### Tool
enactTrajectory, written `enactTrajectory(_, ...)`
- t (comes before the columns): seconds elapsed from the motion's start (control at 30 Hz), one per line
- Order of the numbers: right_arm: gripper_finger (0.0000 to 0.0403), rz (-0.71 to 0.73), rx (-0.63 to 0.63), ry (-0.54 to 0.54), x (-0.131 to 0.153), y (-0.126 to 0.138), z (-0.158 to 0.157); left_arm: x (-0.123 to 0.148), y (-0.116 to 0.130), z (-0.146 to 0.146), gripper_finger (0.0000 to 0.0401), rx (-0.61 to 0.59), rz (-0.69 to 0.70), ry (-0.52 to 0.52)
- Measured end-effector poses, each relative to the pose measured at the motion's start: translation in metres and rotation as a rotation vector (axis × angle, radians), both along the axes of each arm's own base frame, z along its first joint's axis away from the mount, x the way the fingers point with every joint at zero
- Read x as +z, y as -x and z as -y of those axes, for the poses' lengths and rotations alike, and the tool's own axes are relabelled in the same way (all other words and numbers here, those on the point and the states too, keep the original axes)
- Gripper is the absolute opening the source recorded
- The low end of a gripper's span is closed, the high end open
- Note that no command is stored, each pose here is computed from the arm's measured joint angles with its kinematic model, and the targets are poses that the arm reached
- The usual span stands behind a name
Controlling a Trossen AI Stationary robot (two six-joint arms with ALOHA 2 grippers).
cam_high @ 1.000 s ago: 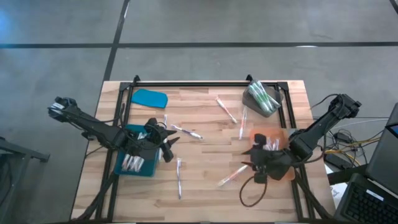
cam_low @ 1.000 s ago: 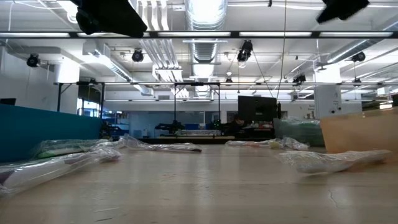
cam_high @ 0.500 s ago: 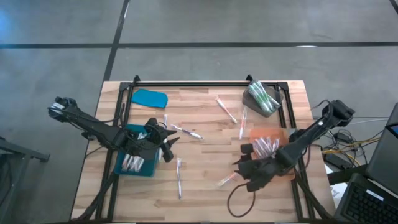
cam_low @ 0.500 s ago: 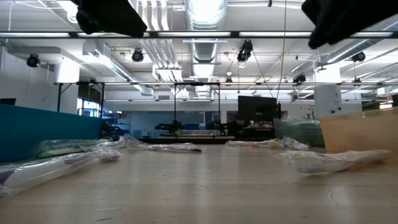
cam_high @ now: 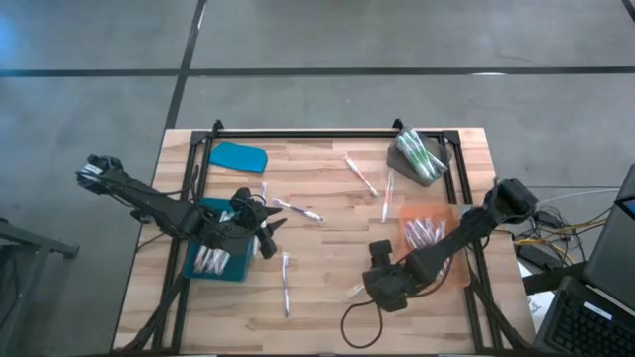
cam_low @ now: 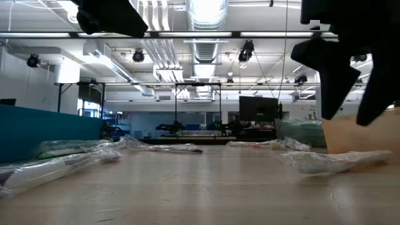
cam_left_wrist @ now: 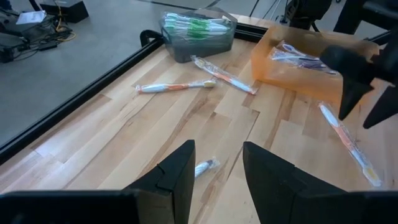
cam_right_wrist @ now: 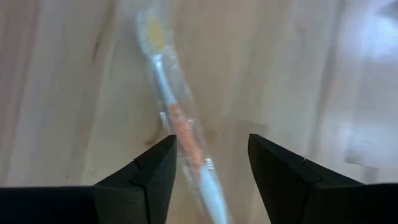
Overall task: Pick & Place Toothbrushes
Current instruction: Put the orange toothbrush into the blue bin
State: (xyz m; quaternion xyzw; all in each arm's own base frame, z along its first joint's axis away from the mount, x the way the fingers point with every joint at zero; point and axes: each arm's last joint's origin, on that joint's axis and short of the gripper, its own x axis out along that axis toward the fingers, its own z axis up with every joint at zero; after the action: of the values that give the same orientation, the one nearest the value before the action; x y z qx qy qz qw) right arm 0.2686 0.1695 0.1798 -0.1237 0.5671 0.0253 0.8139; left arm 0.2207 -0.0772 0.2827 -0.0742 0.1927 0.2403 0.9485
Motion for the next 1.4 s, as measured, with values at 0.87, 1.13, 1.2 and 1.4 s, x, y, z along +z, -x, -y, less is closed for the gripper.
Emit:
enactTrajectory(0.87,0.0095,-0.197,-0.017,-0.13,-0.042,-0.011,0.008,0.0,0.0,0.0,0.014,0.0,-0.002,-0.001)
enactTrajectory(1.13,0.0019,-0.205,-0.002,-0.166,-0.042,-0.012,0.007,0.0,0.0,0.0,0.014,0.0,-0.002,-0.001)
enactTrajectory(1.2,0.0018,-0.209,0.004,-0.184,-0.042,-0.012,0.006,0.0,0.0,0.0,0.014,0.0,-0.002,-0.001)
enactTrajectory(1.4,0.0015,-0.201,0.014,-0.208,-0.038,-0.011,0.005,0.0,0.0,0.0,0.014,-0.001,-0.003,-0.003)
